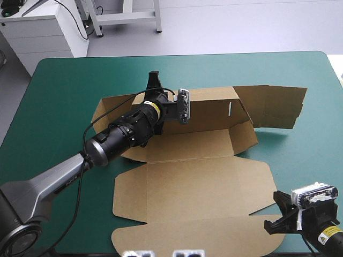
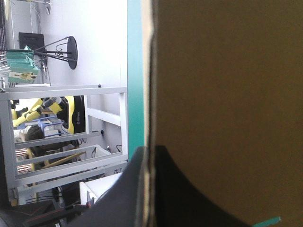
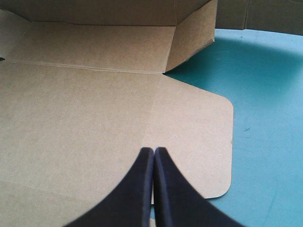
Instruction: Fold the box
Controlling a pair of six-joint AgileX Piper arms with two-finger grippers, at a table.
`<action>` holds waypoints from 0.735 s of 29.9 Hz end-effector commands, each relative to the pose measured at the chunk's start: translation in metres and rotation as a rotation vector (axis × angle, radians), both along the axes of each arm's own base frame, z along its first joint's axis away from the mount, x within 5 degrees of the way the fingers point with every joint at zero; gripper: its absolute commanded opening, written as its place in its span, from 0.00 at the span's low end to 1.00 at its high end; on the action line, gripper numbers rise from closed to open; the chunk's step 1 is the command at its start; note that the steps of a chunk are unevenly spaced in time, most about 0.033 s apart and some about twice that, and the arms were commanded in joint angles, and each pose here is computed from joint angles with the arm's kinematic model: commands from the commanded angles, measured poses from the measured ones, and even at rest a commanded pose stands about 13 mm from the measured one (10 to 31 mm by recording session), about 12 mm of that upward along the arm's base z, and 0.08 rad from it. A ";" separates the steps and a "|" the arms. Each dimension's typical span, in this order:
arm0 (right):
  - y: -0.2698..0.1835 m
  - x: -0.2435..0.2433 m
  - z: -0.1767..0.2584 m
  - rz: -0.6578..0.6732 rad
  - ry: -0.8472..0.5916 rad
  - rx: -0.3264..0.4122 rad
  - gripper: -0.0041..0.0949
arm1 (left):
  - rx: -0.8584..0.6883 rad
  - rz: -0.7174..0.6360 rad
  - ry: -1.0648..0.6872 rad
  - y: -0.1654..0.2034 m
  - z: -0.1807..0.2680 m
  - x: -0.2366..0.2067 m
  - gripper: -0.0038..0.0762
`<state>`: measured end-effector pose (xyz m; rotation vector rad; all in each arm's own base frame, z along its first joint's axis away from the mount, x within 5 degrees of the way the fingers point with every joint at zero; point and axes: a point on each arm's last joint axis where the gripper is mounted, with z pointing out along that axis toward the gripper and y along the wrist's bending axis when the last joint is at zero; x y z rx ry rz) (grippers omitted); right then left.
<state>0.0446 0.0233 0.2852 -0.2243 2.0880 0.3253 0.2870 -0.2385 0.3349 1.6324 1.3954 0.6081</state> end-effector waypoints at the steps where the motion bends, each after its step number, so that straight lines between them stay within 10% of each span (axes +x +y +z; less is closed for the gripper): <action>1: 0.000 0.004 0.012 -0.026 -0.071 0.052 0.02 | -0.094 -0.066 -0.136 -0.001 0.027 -0.009 0.04; 22: 0.005 0.061 0.070 -0.074 -0.079 0.003 0.02 | -0.140 0.030 -0.247 0.014 -0.008 -0.012 0.04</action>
